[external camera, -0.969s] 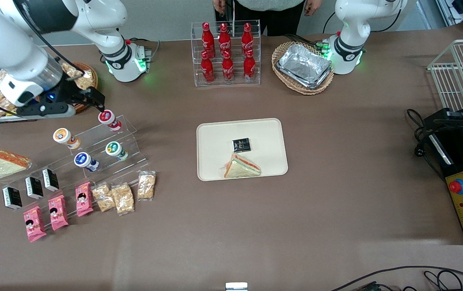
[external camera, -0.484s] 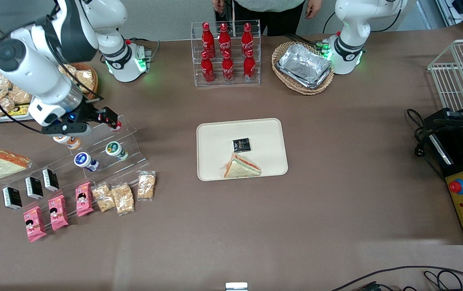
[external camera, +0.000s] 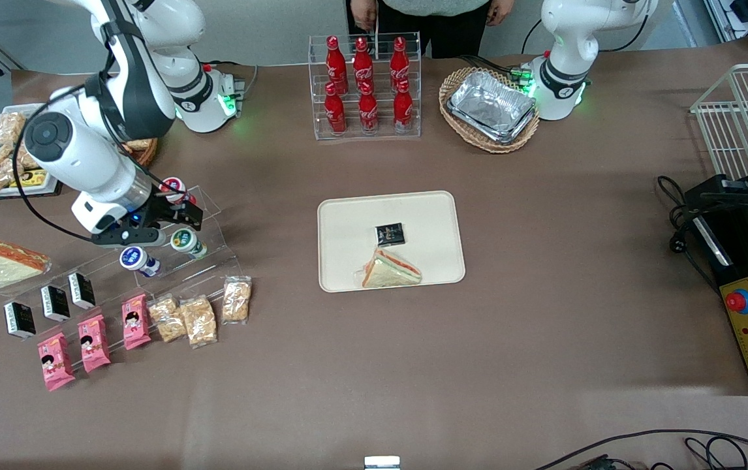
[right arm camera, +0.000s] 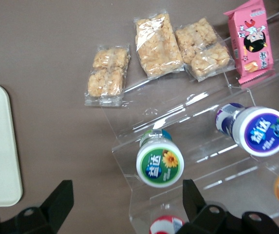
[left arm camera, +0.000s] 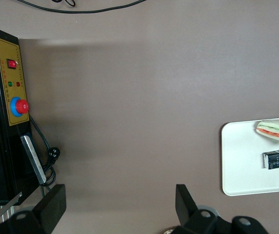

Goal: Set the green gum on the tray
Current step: 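Lower the right gripper onto the green-labelled gum jar and close it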

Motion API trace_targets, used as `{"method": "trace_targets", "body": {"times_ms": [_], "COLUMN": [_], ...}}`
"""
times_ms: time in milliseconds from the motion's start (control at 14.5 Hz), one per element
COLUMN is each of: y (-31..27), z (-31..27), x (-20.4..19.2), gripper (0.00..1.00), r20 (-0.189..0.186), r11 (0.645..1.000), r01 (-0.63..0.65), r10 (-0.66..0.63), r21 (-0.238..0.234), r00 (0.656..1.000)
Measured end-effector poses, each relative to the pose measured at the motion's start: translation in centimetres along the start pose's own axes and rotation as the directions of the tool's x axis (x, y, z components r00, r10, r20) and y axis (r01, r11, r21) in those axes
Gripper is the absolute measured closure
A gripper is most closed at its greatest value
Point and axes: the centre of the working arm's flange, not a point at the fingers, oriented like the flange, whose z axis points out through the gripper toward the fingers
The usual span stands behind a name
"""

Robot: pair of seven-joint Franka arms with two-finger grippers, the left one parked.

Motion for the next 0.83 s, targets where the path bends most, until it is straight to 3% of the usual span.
{"method": "trace_targets", "body": {"times_ms": [830], "y": [2.5], "z": [5.7], "x": [1.2], "gripper": [0.0], "r20": [0.015], "r11": [0.998], "r01": [0.064], "r10": [-0.063], "r21": [-0.011], "r00": [0.998]}}
